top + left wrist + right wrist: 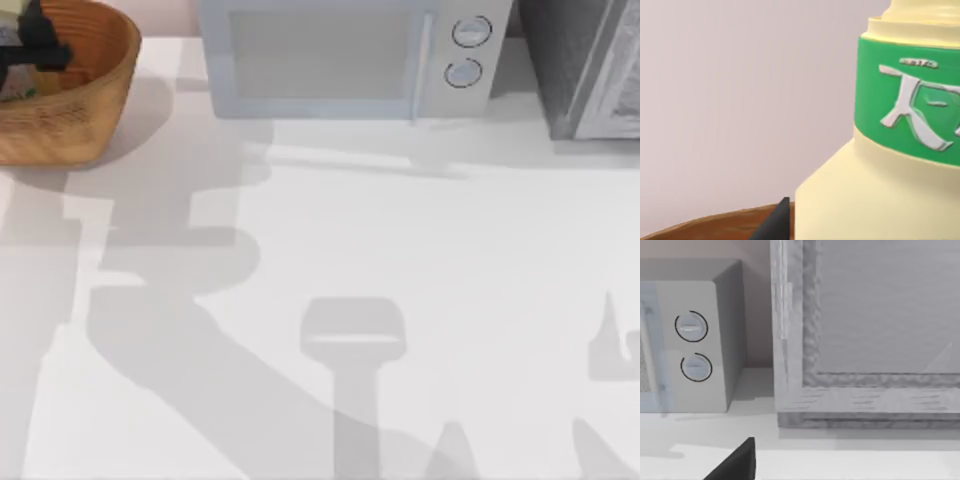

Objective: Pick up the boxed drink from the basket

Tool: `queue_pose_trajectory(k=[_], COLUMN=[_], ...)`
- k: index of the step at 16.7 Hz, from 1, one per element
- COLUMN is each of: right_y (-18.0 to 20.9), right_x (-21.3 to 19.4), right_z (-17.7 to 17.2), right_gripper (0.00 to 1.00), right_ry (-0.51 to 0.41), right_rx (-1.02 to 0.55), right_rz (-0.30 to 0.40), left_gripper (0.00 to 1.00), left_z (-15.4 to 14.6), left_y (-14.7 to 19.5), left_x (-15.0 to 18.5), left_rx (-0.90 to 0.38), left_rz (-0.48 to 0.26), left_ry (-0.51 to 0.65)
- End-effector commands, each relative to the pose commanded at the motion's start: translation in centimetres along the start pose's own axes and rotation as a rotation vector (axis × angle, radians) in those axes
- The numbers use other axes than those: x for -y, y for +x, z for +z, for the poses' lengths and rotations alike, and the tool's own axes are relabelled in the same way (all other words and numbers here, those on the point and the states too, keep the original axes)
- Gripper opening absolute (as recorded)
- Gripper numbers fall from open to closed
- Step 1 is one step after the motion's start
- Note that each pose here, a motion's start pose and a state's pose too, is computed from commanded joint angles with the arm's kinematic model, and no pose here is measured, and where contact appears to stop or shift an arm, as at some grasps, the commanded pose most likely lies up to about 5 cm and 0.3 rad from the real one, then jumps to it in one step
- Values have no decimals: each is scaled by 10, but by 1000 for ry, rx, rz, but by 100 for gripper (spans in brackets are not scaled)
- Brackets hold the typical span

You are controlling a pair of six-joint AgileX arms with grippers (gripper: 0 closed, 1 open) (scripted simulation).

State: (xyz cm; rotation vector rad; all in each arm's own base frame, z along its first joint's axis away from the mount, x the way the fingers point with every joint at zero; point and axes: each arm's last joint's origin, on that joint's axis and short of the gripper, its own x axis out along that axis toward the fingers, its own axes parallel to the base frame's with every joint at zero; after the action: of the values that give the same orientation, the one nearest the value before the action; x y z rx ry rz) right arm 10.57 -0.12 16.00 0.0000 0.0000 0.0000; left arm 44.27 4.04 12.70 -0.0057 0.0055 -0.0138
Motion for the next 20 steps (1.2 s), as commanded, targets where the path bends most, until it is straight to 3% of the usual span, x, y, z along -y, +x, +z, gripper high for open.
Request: queue_pose_trajectory(k=[4, 5, 12, 17, 20], right_y=[0, 0, 0, 0, 0], right_x=[0, 0, 0, 0, 0], right_z=[0, 0, 0, 0, 0], right_gripper=[100, 100, 100, 100, 100], right_ry=[0, 0, 0, 0, 0], right_rx=[0, 0, 0, 0, 0], right_rz=[0, 0, 0, 0, 0], left_gripper=[2, 0, 0, 0, 0], left_z=[0, 0, 0, 16, 43], left_y=[0, 0, 0, 1, 5], left_x=[0, 0, 0, -3, -3], left_rx=[0, 0, 0, -1, 1], left_rz=[0, 0, 0, 6, 6], left_ry=[0, 0, 0, -3, -5])
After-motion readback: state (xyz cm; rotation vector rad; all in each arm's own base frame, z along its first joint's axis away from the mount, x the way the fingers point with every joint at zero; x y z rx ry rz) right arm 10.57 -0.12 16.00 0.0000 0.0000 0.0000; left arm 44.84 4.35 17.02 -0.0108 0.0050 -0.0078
